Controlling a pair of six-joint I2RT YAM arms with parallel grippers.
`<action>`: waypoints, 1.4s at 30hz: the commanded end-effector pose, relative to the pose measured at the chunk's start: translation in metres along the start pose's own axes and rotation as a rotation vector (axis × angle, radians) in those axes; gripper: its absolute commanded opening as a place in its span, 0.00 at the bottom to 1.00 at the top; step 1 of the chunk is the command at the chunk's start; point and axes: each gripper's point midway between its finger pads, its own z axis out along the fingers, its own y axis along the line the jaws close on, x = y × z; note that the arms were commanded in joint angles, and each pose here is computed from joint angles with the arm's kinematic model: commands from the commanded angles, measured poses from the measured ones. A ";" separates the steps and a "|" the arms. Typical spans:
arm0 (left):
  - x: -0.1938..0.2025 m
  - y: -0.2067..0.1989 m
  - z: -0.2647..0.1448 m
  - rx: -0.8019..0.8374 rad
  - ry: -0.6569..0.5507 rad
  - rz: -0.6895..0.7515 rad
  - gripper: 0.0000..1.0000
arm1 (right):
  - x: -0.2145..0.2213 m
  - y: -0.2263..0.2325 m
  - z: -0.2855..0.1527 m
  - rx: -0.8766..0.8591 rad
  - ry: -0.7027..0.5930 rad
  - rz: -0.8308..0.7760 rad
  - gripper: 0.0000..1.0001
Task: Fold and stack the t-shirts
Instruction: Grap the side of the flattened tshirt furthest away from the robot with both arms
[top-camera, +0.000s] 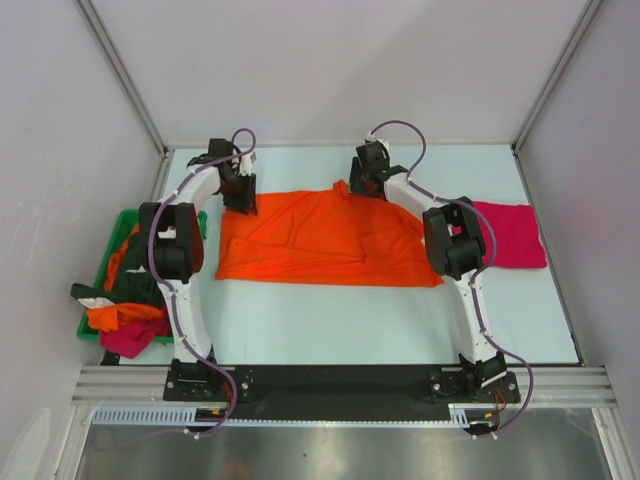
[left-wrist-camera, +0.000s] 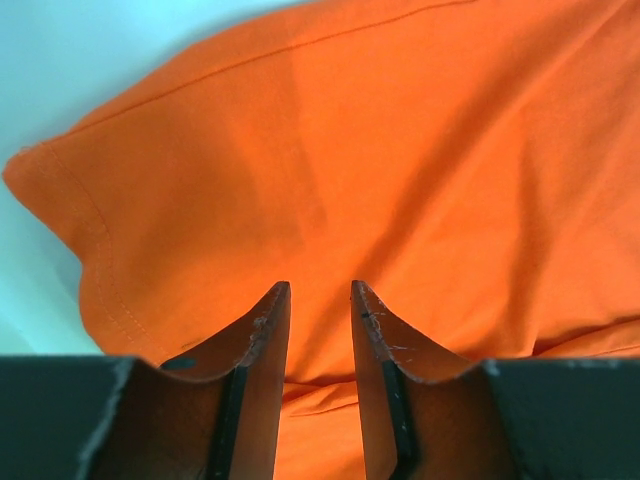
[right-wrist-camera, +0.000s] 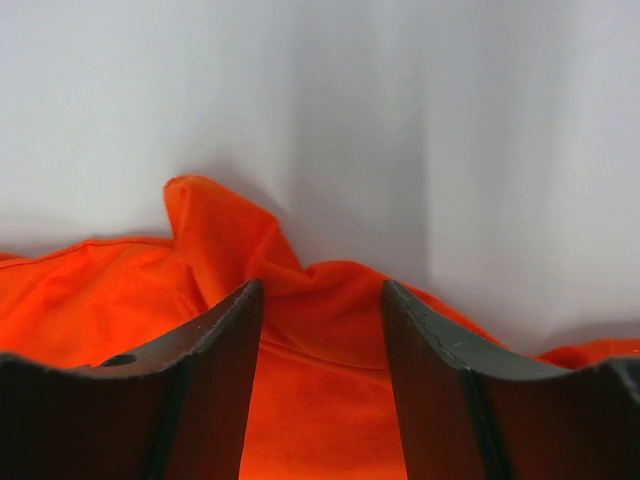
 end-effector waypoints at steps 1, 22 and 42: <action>-0.010 -0.009 -0.019 0.021 -0.054 0.008 0.36 | -0.036 0.037 -0.017 -0.110 -0.080 0.028 0.57; 0.001 -0.015 -0.026 0.037 -0.048 0.010 0.36 | 0.007 0.023 0.015 -0.080 0.049 0.018 0.25; 0.016 -0.025 -0.029 0.066 -0.040 0.011 0.34 | 0.044 0.062 -0.091 -0.048 -0.073 -0.087 0.00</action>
